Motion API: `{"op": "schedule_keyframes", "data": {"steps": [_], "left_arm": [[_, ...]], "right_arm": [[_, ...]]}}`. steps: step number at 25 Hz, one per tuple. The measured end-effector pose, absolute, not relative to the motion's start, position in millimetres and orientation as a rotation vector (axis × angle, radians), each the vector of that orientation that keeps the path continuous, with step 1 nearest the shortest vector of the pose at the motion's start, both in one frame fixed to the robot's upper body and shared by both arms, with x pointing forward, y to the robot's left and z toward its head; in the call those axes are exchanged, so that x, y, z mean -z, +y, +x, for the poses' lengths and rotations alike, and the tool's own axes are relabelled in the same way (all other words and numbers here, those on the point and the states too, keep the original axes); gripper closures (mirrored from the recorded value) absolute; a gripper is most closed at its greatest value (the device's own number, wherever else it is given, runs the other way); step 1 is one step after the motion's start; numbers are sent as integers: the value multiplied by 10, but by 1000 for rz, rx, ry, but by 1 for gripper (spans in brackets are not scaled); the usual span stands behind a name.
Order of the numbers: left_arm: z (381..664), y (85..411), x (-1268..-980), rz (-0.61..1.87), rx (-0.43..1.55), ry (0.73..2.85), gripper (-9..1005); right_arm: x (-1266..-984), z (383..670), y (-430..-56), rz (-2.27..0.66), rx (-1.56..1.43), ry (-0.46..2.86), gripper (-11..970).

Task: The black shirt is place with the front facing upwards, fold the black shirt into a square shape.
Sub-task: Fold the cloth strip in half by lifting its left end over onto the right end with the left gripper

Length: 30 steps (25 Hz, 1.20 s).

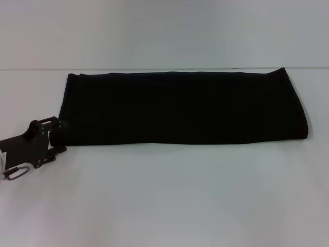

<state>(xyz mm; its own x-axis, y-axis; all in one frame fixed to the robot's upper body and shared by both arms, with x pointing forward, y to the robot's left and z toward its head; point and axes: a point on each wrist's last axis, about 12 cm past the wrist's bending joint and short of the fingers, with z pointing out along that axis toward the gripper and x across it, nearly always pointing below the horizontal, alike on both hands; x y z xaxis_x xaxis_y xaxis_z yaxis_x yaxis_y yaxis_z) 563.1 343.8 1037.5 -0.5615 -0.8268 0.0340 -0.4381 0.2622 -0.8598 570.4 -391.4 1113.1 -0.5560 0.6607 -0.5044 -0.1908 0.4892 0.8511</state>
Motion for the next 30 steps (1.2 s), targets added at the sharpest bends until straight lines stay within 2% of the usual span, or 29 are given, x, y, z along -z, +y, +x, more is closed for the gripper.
{"op": "schedule_keyframes", "data": {"steps": [2, 14, 23, 30], "left_arm": [[5629, 3439, -10372, -1149, 1229, 2113, 314], [5779, 3338, -10364, -1178, 1181, 2097, 324], [6131, 3058, -10672, -897, 1227, 2074, 322], [6004, 3148, -10567, -929, 1209, 2099, 324]], "right_arm": [[-11130, 5704, -3915, 395, -1189, 1835, 262], [-11137, 5717, -3901, 390, -1190, 1835, 263], [-11136, 5724, -3894, 387, -1189, 1839, 263], [-11104, 5686, -3913, 401, -1186, 1842, 263]]}}
